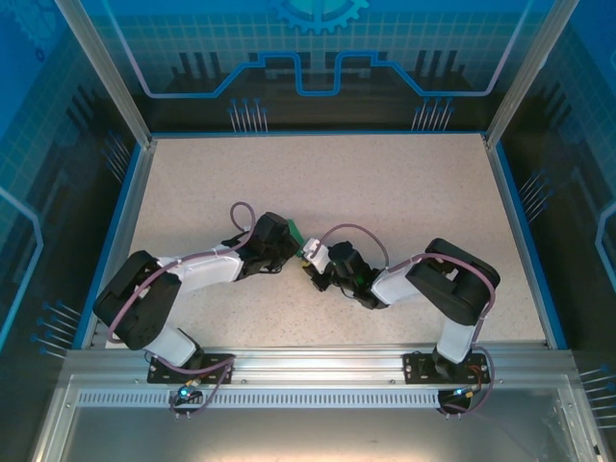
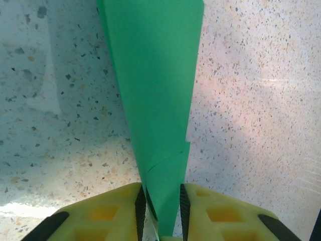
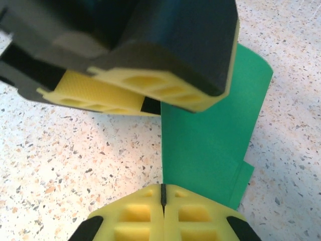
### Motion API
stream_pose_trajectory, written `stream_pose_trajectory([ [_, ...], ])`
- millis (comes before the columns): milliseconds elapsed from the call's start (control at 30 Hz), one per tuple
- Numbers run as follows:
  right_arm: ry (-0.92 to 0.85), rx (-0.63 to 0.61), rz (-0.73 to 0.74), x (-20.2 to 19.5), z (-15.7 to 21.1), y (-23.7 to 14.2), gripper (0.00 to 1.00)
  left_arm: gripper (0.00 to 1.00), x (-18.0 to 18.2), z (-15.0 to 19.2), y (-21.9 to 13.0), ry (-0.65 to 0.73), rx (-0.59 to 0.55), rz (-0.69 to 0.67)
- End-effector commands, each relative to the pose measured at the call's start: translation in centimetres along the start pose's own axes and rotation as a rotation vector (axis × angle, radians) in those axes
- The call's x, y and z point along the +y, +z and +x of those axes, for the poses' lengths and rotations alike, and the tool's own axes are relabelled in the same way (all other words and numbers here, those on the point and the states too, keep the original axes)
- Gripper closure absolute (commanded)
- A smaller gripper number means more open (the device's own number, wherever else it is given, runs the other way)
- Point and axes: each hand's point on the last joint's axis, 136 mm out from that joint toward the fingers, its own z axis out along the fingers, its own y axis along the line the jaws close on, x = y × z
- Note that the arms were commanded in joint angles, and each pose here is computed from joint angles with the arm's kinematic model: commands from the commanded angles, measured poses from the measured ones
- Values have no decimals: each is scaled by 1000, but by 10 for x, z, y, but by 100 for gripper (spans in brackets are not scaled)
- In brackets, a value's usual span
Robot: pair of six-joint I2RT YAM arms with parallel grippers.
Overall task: Fold a paper plane with a square sheet of paper (pick it up from the middle)
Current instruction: Fold the wing for the fifth time at the center of the table.
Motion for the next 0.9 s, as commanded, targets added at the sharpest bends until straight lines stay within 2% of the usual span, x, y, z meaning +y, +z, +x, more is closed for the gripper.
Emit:
stream_pose_trajectory([
  [0, -17, 1, -21, 3, 7, 0, 98, 68, -2, -4, -4, -12, 16, 36],
  [133, -25, -5, -28, 3, 7, -3, 99, 66, 4, -12, -4, -13, 17, 30],
  [267, -25, -11, -38, 3, 6, -6, 99, 67, 8, -16, -4, -1, 21, 20],
  [400, -32, -26, -50, 4, -1, -7, 96, 82, 7, -14, -1, 18, 42, 24],
  [467, -36, -33, -51, 4, -5, -8, 92, 89, 4, -13, -1, 25, 50, 31],
  [533, -41, -43, -40, 2, -10, -8, 83, 94, 1, -13, -2, 26, 54, 40],
  [700, -72, -69, -12, -4, -21, -4, 66, 96, -3, -13, -5, 25, 59, 39],
  [867, -124, -80, 6, -4, -24, 8, 62, 97, -7, -13, -10, 31, 67, 40],
])
